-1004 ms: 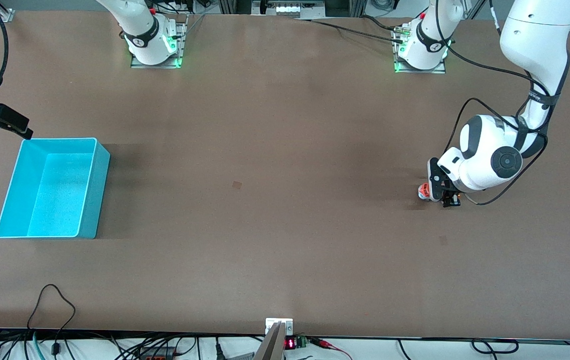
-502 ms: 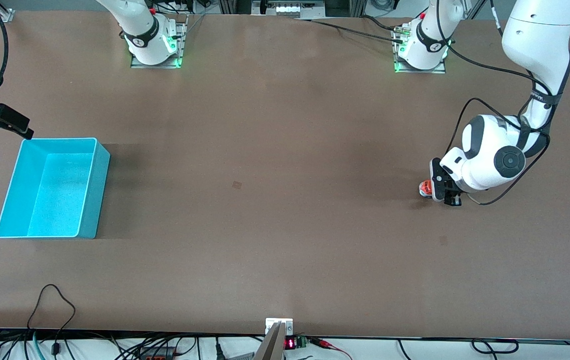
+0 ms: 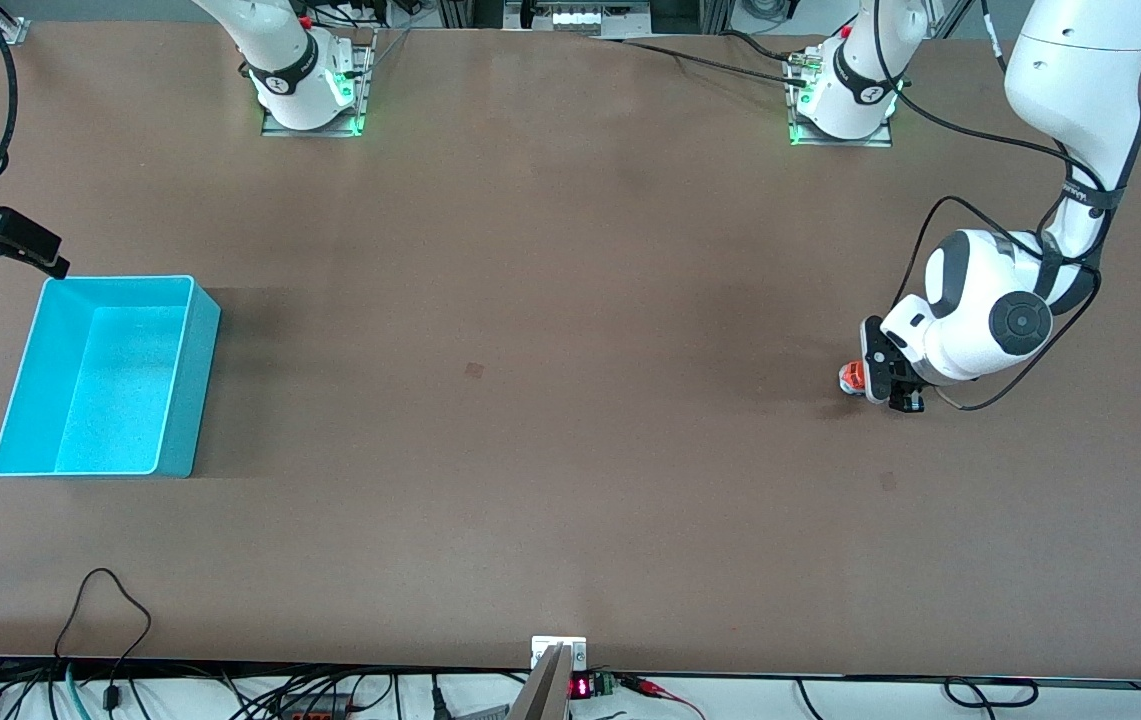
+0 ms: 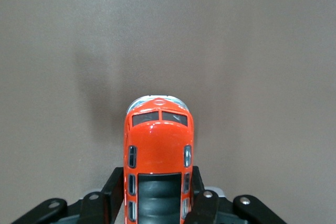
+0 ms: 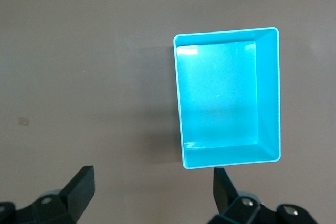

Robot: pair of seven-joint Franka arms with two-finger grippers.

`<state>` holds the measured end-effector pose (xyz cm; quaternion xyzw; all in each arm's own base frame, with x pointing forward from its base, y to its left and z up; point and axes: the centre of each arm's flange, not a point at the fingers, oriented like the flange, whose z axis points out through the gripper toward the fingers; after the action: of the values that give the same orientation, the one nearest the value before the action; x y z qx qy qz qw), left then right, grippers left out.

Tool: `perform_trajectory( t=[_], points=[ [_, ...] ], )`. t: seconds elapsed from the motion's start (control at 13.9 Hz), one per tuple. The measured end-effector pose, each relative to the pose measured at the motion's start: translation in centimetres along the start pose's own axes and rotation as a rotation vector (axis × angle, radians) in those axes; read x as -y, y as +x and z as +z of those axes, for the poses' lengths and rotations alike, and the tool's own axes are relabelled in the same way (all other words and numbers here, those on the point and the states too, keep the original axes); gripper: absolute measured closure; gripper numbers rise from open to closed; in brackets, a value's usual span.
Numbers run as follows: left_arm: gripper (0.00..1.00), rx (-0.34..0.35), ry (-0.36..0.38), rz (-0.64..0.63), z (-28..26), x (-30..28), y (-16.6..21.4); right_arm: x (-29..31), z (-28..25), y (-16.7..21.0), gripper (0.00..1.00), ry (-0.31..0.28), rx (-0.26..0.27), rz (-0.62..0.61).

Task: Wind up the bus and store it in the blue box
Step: 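Drag the bus backward along the table with the left gripper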

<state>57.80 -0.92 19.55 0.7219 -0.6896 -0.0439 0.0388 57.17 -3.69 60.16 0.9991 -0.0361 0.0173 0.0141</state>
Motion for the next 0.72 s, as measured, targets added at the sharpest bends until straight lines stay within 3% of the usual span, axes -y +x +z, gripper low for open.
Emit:
perform_trajectory(
  t=[0.29,0.72],
  points=[
    [0.47,-0.002,-0.001,-0.020,0.0,0.1,-1.2,0.0,0.0,0.0,0.00,0.000,0.000,0.000],
    [0.47,-0.015,0.001,-0.034,0.1,0.1,-8.1,0.0,0.0,0.0,0.00,0.000,0.001,0.000]
  ],
)
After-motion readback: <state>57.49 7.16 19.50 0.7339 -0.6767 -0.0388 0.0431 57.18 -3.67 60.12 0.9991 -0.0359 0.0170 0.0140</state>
